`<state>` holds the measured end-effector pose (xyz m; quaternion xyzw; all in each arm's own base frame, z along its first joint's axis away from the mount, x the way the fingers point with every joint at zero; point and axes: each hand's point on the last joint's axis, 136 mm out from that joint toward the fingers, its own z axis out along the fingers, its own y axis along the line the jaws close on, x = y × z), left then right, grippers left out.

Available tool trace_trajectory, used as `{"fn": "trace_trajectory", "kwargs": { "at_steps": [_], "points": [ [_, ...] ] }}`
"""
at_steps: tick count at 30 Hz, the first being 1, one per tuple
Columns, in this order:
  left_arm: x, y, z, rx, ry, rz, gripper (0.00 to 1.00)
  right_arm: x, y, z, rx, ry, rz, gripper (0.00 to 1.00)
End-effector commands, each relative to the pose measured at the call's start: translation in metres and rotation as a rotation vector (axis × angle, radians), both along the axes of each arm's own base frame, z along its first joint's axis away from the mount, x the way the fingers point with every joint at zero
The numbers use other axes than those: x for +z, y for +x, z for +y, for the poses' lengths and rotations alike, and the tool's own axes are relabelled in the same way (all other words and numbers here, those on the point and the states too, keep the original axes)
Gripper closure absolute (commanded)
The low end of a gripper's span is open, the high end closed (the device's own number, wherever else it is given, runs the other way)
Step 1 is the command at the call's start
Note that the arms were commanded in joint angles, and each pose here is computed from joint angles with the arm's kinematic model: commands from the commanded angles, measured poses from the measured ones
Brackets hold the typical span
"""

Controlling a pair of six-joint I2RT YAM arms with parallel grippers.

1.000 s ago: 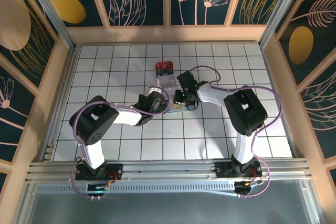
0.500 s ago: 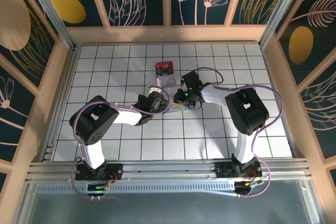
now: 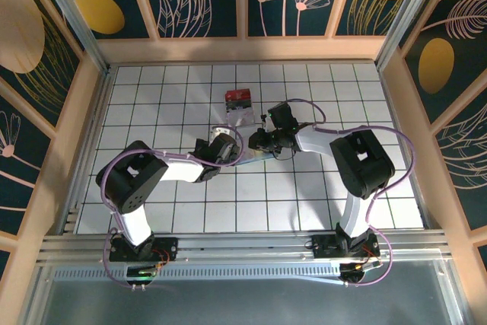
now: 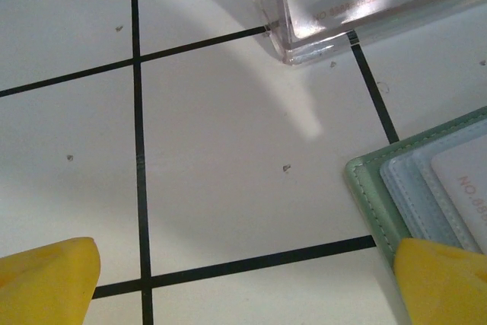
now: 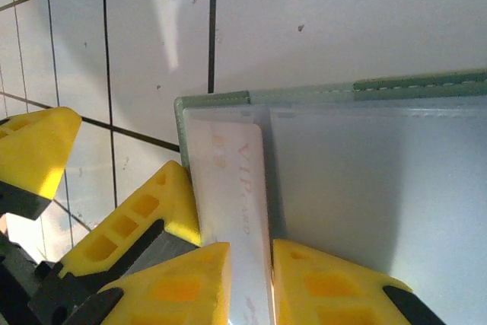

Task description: Take the credit cards out of the card holder

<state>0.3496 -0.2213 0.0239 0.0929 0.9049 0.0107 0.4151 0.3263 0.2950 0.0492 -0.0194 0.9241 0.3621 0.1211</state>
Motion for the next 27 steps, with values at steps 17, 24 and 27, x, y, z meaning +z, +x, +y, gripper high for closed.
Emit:
{"fn": "trace_trajectory", "kwargs": {
  "at_steps": [17,24,27],
  "points": [
    [-0.010,-0.012,0.007,0.007,0.017,0.057,0.01,0.006,-0.009,0.026,0.073,0.128,0.028,0.74],
    [-0.010,-0.012,0.008,0.014,0.023,0.059,0.01,0.010,-0.012,0.028,0.090,0.158,0.031,0.79],
    [-0.011,-0.011,0.009,0.016,0.028,0.058,0.01,0.012,-0.015,0.028,0.102,0.175,0.037,0.79]
  ]
}}
